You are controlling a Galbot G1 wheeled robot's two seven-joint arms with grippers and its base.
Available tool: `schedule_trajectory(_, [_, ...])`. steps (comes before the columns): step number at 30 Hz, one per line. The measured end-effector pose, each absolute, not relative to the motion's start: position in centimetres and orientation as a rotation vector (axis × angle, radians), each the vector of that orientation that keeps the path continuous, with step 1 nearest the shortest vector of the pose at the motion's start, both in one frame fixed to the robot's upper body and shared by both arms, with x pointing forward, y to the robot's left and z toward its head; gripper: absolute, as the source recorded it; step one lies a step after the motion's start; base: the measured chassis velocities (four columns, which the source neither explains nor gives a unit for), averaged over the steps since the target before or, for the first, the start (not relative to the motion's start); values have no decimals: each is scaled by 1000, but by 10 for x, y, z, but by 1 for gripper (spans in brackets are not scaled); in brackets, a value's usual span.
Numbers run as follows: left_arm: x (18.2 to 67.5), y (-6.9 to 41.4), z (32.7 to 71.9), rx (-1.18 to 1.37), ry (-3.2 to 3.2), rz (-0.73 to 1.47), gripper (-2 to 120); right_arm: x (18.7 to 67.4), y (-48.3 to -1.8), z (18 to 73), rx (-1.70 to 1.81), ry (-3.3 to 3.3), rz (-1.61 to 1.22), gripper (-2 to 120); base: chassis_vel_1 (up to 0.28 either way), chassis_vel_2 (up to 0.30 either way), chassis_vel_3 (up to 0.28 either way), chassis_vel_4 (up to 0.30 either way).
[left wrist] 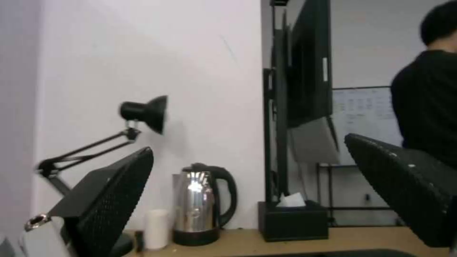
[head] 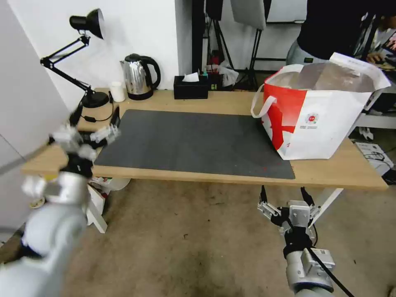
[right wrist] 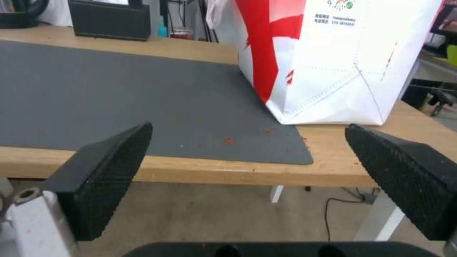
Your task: Pick up the trash from the table and place it into the takeout bag.
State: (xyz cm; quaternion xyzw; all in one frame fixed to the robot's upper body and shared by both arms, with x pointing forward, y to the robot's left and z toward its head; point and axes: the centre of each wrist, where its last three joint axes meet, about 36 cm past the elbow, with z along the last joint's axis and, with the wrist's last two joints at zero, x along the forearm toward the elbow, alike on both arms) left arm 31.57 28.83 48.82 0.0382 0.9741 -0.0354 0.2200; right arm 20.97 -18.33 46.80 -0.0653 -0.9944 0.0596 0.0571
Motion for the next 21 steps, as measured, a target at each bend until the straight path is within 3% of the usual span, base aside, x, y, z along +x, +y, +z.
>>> schedule_trajectory(10, [258,258,458,-3,2771,11,100,210,-183,468,-198,-3015,181,100,0,0,0,0])
schedule_trajectory(21, [235,245,415,28,2872,41,100,210,-183,468,-198,-3015,181,100,0,0,0,0])
